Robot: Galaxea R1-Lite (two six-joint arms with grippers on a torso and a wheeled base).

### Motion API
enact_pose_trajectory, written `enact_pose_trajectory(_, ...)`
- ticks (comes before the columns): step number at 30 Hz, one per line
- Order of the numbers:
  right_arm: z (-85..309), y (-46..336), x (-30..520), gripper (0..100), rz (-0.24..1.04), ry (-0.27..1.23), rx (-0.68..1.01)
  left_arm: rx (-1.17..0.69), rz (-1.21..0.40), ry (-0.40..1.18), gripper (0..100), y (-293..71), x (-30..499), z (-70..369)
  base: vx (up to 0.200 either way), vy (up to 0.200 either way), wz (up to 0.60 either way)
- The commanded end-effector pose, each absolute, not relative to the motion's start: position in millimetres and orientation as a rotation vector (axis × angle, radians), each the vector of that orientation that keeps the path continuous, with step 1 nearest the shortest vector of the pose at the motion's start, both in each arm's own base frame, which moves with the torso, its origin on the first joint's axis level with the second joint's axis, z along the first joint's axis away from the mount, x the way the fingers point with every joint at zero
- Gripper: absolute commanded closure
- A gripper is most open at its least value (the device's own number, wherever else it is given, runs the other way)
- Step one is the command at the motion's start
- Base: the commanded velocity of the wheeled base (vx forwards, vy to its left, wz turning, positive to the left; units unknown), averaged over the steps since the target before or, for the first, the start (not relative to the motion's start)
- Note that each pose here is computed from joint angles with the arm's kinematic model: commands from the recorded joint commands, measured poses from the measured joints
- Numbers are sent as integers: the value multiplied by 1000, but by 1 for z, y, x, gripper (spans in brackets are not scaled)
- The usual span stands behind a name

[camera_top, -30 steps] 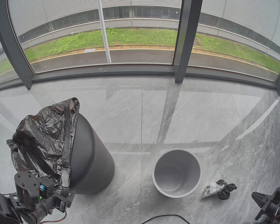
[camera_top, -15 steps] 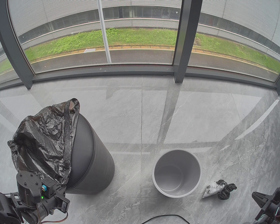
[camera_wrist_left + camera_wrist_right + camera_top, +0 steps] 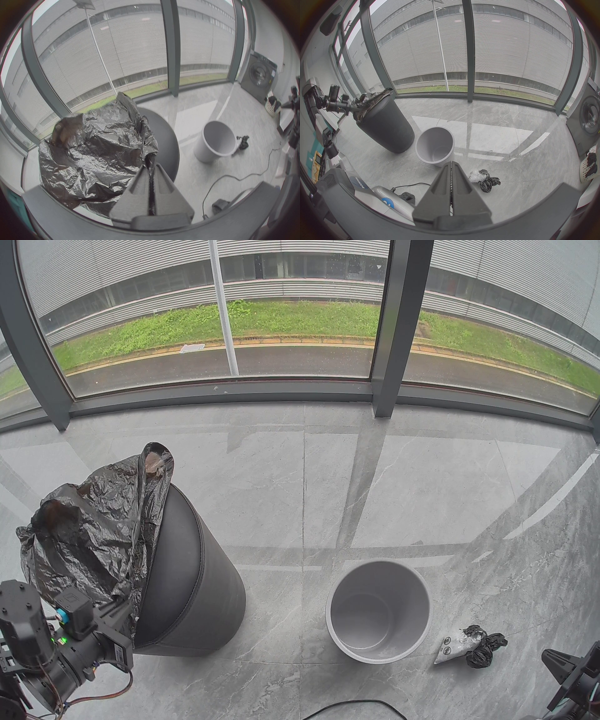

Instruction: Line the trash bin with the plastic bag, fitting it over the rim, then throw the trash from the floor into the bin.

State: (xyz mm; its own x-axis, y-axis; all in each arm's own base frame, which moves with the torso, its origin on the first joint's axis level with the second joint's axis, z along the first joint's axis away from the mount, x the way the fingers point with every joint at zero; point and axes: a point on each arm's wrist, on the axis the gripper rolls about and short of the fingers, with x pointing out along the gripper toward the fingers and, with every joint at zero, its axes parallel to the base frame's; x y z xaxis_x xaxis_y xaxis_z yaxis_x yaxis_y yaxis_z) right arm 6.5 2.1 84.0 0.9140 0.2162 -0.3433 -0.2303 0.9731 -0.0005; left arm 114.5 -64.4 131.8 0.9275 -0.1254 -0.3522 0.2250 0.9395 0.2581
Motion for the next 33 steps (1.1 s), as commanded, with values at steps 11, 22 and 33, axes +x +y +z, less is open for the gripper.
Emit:
enact_pose_trajectory(11, 79, 1, 1, 0, 281, 308, -74, 441, -100, -14, 100, -60, 127, 225, 0, 0, 0)
enact_pose_trajectory(22, 268, 52, 108, 0, 555, 57, -121, 459, -48, -213, 100, -65, 134, 294, 0, 0, 0)
enact_pose_trajectory(33, 241, 218, 215, 0, 888, 98, -203, 437, -34, -243, 100, -85, 173, 324, 0, 0, 0)
